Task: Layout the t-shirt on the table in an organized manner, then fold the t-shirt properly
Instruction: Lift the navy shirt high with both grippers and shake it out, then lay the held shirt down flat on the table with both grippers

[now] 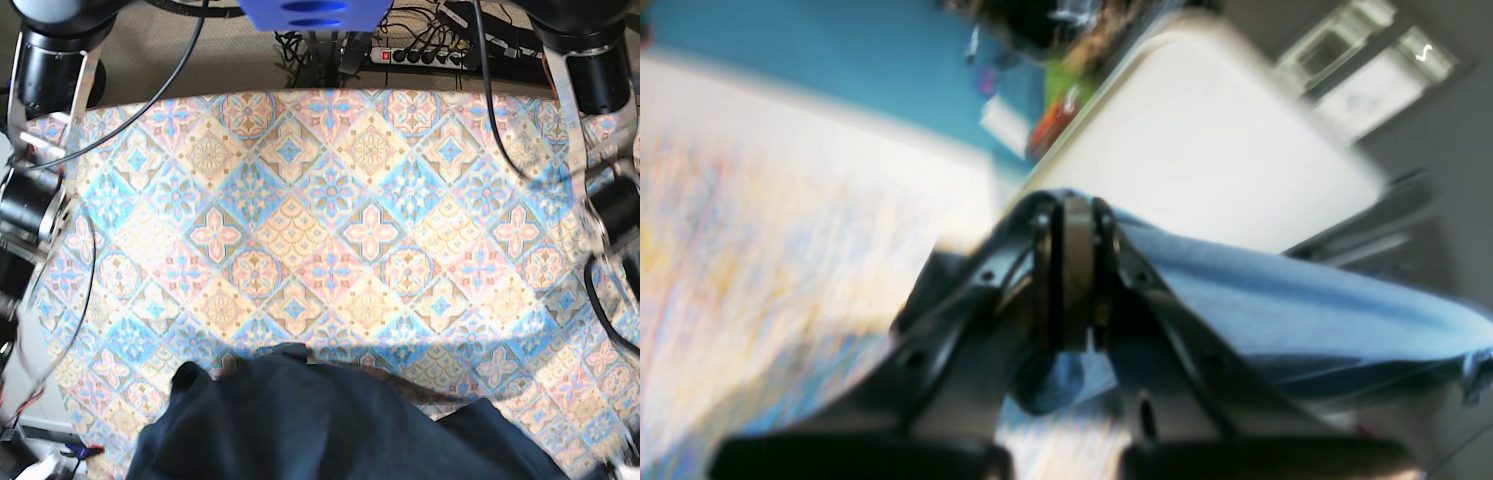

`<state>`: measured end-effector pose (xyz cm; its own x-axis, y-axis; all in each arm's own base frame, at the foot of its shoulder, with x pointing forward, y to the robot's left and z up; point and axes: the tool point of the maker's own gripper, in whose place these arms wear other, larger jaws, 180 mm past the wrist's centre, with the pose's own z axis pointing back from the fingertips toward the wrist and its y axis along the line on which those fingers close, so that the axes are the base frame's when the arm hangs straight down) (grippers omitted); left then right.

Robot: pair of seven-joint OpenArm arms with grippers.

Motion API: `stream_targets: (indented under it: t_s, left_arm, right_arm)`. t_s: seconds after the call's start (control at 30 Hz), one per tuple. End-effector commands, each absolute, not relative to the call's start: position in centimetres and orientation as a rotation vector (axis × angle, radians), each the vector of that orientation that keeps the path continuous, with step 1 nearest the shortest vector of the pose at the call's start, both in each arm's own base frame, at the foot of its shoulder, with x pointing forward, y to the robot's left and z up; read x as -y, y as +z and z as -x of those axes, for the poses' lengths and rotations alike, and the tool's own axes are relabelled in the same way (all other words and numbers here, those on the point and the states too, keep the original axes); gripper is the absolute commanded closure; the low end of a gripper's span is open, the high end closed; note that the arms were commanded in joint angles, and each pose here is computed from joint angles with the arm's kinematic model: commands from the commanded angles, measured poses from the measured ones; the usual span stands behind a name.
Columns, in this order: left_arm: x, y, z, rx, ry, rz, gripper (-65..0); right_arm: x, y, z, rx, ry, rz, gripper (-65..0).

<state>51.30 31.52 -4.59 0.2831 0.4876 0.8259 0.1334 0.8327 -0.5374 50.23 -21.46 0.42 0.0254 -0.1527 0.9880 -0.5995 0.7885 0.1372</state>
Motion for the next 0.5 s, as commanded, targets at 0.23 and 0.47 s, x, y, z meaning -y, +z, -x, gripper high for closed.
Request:
stream_targets:
  t_s: [0.23, 0.47]
  left_arm:
    - [-32.6, -12.6, -44.0, 1.209, 0.215, 0.488, -0.1]
    - [-33.9, -19.5, -37.3, 1.062, 0.267, 0.443, -0.1]
  right_arm:
    - [23.1, -9.6, -44.5, 1.416, 0.347, -0.586, 0.0]
    - [23.7, -16.1, -37.9, 1.316, 0.277, -0.625, 0.0]
